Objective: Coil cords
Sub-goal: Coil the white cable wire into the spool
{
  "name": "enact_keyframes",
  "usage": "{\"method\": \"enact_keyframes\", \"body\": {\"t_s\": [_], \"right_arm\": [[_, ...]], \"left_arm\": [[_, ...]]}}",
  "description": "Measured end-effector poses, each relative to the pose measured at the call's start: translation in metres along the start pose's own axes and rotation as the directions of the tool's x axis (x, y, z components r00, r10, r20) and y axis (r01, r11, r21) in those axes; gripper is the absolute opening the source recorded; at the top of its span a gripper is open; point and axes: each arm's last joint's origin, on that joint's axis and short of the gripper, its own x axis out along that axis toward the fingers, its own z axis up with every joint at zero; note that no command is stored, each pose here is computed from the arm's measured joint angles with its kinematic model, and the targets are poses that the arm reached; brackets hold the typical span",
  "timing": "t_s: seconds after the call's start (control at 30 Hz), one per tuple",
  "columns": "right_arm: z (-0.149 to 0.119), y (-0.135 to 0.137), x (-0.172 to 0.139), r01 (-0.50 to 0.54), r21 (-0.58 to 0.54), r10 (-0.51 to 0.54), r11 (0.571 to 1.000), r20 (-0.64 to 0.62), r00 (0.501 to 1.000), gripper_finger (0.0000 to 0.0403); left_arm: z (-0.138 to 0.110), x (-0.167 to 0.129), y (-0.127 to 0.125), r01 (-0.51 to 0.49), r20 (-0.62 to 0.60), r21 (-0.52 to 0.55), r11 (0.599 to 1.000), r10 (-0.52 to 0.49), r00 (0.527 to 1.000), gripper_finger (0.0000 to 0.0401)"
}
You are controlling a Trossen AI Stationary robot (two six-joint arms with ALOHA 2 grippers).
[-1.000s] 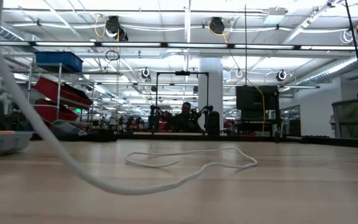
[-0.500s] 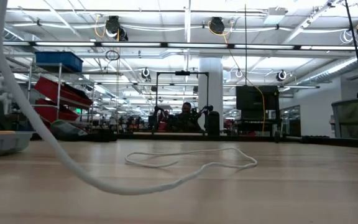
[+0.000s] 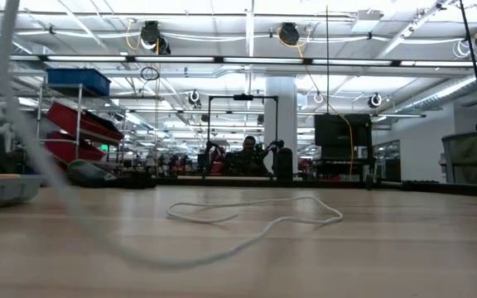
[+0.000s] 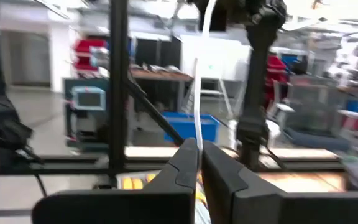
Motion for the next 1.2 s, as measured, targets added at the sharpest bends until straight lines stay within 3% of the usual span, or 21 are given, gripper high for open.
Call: {"method": "enact_keyframes", "body": {"t_s": [0.1, 0.27, 0.53, 0.67, 0.93, 1.2], "right_arm": [[-0.002, 0.006, -0.007, 0.051, -0.024, -0.052, 0.998, -0.04, 0.998, 0.0004], [-0.003, 0.013, -0.015, 0.035, -0.022, -0.036, 0.999, -0.062, 0.997, 0.0001], [-0.007, 0.033, -0.04, 0.043, 0.009, -0.041, 0.999, -0.136, 0.99, 0.0001], [-0.006, 0.04, -0.051, 0.063, 0.022, -0.059, 0.998, -0.159, 0.986, 0.0001], [0.016, 0.045, -0.063, 0.025, 0.013, -0.021, 1.0, -0.227, 0.974, 0.0], [0.056, 0.03, -0.069, -0.053, -0.026, 0.041, 0.998, -0.337, 0.941, 0.0]], "left_arm": [[0.0, 0.0, 0.0, 0.001, -0.001, 0.0, 1.0, -0.001, 1.0, 0.0006], [-0.002, 0.0, -0.001, 0.006, -0.018, 0.002, 1.0, -0.006, 1.0, 0.0006], [-0.008, -0.012, -0.004, 0.037, -0.184, -0.104, 0.994, -0.056, 0.981, 0.0006], [-0.002, -0.019, -0.009, 0.063, -0.193, -0.113, 0.992, -0.084, 0.978, 0.0006], [0.004, -0.035, -0.006, 0.066, -0.26, -0.158, 0.985, -0.106, 0.96, 0.0006], [-0.006, -0.04, -0.008, 0.056, -0.367, -0.2, 0.978, -0.128, 0.921, 0.0006]]}}
